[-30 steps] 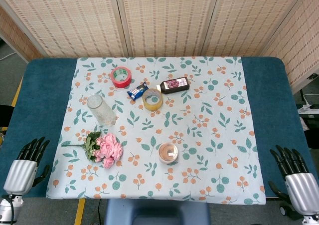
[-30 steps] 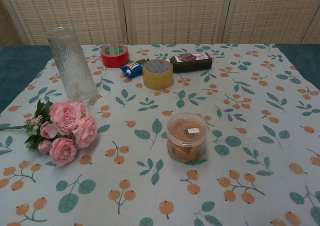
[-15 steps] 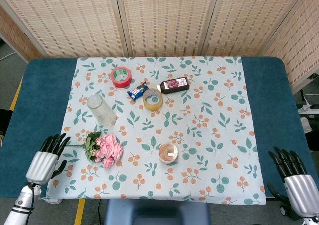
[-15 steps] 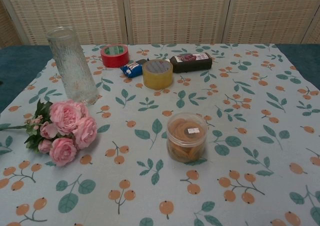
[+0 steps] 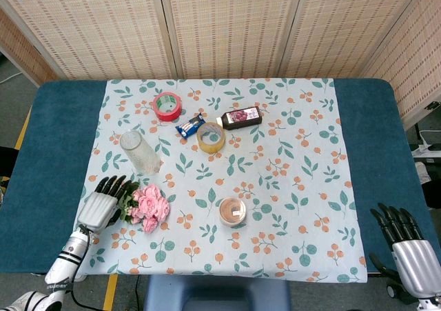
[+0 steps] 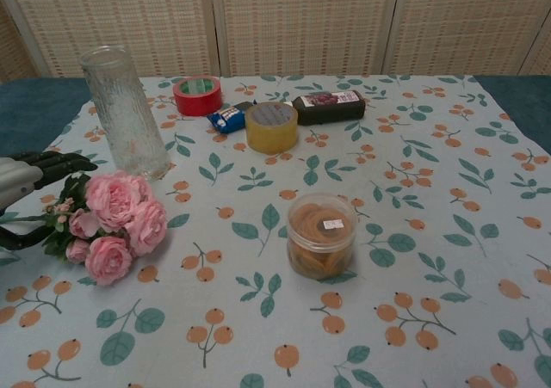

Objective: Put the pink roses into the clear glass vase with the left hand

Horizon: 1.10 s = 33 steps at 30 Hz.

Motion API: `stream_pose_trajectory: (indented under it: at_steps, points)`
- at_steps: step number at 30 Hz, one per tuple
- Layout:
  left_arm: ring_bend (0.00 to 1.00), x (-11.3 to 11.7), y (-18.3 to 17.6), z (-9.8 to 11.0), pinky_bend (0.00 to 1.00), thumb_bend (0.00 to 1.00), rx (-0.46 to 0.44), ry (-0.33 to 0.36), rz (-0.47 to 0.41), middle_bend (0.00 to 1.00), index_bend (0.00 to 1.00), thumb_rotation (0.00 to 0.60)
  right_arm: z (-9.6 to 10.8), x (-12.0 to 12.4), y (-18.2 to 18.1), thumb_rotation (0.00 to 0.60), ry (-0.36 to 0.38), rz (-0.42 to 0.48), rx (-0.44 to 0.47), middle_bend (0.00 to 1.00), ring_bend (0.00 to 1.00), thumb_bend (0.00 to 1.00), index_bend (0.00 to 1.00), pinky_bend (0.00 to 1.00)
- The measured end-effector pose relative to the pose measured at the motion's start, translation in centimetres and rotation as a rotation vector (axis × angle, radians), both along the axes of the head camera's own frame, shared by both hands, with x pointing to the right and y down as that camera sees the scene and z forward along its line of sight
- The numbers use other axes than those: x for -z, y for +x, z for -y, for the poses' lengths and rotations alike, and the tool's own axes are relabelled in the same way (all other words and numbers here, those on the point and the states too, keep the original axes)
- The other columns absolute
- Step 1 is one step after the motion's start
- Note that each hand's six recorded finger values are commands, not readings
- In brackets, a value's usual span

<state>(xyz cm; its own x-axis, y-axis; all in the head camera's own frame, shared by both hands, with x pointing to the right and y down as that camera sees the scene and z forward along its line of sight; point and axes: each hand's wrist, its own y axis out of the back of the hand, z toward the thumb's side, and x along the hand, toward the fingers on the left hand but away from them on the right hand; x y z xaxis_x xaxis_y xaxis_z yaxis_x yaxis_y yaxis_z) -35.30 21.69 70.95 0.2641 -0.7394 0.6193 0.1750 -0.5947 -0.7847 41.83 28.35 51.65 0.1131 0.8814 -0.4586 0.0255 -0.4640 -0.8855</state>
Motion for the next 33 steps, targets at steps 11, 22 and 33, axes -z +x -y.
stream_pose_trajectory:
  at_steps: [11,22,33]
  points:
    - [0.04,-1.2,1.1,0.0,0.10,0.43,-0.024,-0.020,0.020,0.28,0.75,0.600,-0.1,0.1,0.2,0.600,-0.009,-0.010,-0.007,0.00,0.00,0.18,0.00,0.00]
    - [0.17,-0.6,1.4,0.4,0.10,0.46,0.055,0.008,-0.118,0.48,0.92,0.600,-0.2,0.1,0.3,0.600,-0.022,-0.013,-0.012,0.00,0.00,0.18,0.00,0.00]
    - [0.18,4.7,-0.3,4.1,0.10,0.46,0.414,0.080,-0.583,0.49,0.92,0.600,-0.3,0.0,0.4,0.600,-0.036,-0.015,-0.016,0.00,0.00,0.18,0.00,0.00]
